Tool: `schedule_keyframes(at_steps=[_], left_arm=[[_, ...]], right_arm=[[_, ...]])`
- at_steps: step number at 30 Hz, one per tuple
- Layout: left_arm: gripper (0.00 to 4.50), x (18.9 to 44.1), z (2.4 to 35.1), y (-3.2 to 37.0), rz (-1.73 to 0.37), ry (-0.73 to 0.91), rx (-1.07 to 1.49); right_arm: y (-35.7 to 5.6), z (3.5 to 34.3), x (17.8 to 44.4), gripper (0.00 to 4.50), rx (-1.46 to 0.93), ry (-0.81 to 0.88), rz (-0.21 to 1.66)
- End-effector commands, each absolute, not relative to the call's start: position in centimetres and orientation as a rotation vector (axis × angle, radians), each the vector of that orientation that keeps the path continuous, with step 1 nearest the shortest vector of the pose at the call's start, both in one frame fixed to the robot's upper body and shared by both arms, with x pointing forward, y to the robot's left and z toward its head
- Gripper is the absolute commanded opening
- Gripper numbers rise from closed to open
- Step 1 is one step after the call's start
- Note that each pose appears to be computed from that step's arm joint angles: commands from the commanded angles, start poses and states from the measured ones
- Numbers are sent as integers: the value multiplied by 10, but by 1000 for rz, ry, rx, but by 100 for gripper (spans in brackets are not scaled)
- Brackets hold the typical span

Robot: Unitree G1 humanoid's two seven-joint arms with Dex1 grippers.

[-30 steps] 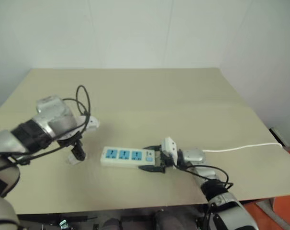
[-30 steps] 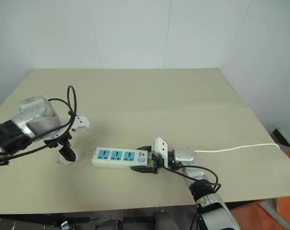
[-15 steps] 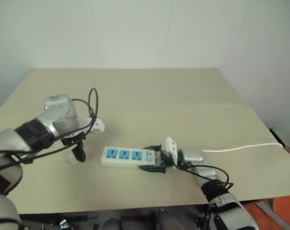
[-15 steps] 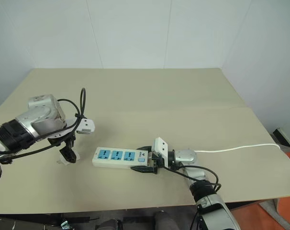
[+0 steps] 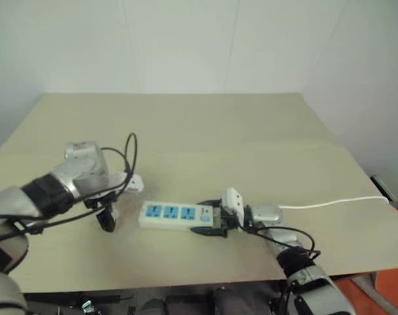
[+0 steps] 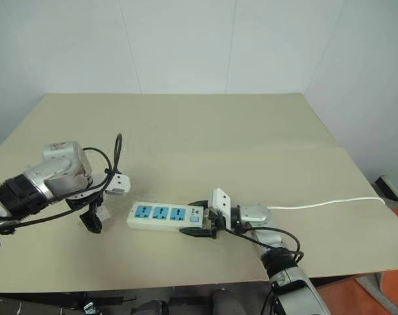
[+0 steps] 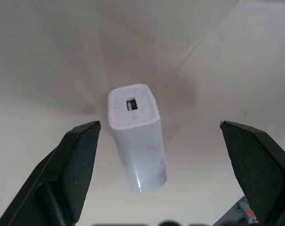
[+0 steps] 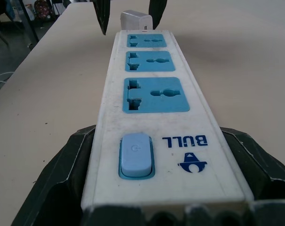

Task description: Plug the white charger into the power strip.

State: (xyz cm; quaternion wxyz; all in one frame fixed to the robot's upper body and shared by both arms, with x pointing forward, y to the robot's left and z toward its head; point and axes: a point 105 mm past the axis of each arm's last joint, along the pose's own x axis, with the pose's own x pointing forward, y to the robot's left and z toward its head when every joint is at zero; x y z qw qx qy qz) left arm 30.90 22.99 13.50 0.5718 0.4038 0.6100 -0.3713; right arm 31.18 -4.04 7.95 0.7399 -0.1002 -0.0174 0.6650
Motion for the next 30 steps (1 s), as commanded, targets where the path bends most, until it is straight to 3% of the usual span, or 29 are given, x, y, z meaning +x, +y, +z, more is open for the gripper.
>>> schedule_keyframes(at_steps=[1, 20, 23, 30], left_arm=[[444, 312, 145, 231, -854, 1387, 965], [444, 321, 137, 223, -856, 1340, 967], [388, 321, 136, 223, -853, 1333, 971], [161, 321, 137, 222, -860, 1321, 971]], right_arm=[[-38, 76, 307, 342, -204, -26, 1471], [-40, 76, 305, 342, -201, -15, 1466], [-41, 76, 305, 342, -201, -16, 1463], [-40, 76, 305, 342, -200, -16, 1462]])
